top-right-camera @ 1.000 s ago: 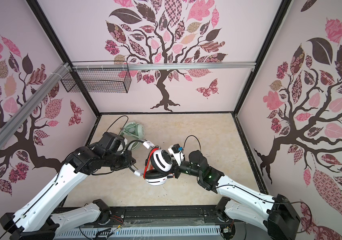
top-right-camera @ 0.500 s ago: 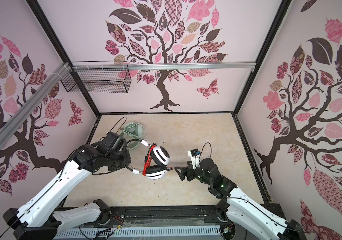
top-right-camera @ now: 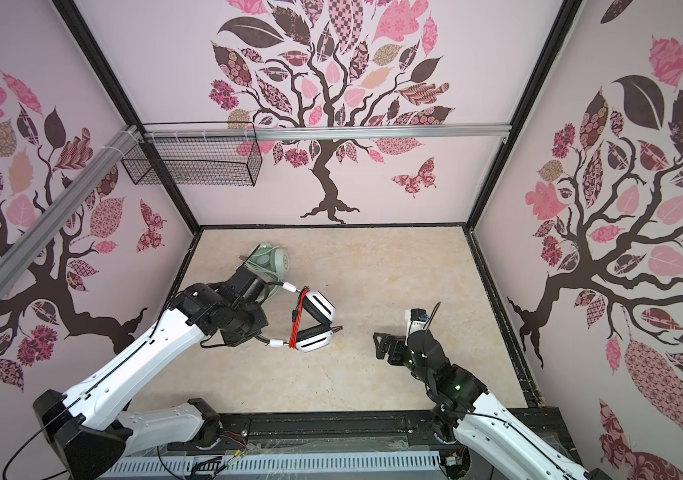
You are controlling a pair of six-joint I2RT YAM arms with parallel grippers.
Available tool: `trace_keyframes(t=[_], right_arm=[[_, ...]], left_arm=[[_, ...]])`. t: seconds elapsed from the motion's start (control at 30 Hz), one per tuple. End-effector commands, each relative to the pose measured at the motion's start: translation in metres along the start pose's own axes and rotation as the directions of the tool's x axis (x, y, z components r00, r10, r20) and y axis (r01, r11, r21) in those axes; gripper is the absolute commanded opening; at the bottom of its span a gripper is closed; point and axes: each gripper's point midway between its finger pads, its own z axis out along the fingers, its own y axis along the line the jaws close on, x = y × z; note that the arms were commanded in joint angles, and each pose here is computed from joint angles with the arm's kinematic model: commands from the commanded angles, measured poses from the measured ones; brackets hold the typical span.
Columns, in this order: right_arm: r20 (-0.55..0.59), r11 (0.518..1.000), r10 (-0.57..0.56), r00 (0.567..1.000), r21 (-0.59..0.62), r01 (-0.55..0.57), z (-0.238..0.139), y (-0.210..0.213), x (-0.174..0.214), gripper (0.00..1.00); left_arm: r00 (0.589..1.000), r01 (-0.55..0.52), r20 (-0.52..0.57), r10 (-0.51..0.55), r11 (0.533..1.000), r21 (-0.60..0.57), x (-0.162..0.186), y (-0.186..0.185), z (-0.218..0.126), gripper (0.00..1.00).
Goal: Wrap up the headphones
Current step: 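Release the plug end and draw the right gripper back from the headset, then lower the wrapped headset onto the table with the left gripper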
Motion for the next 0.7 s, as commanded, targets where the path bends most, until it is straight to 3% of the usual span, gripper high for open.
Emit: trace_keyframes(t=[0.0, 0.13, 0.27, 0.67], right_arm=[[0.065, 0.996, 0.056, 0.996, 0.063, -0.060, -0.001, -0.023, 0.002, 0.99], [0.124, 0.991, 0.130, 0.984, 0.026, -0.135, 0.000, -0.033, 0.008, 1.00], [0.186, 0.990, 0.142, 0.972, -0.027, -0.139, -0.008, -0.029, -0.003, 1.00], [0.158, 0.989, 0.092, 0.983, -0.127, -0.072, -0.010, -0.009, 0.001, 1.00]], left_arm=[[0.998, 0.054, 0.004, -0.055, 0.995, 0.078, -0.008, -0.027, 0.014, 0.00], [0.996, 0.076, -0.045, -0.074, 0.996, 0.053, -0.017, -0.044, 0.043, 0.00], [0.991, 0.087, -0.106, -0.087, 0.996, -0.007, -0.028, -0.057, 0.074, 0.00], [0.971, 0.049, -0.231, -0.059, 0.998, -0.051, -0.035, -0.099, 0.134, 0.00]])
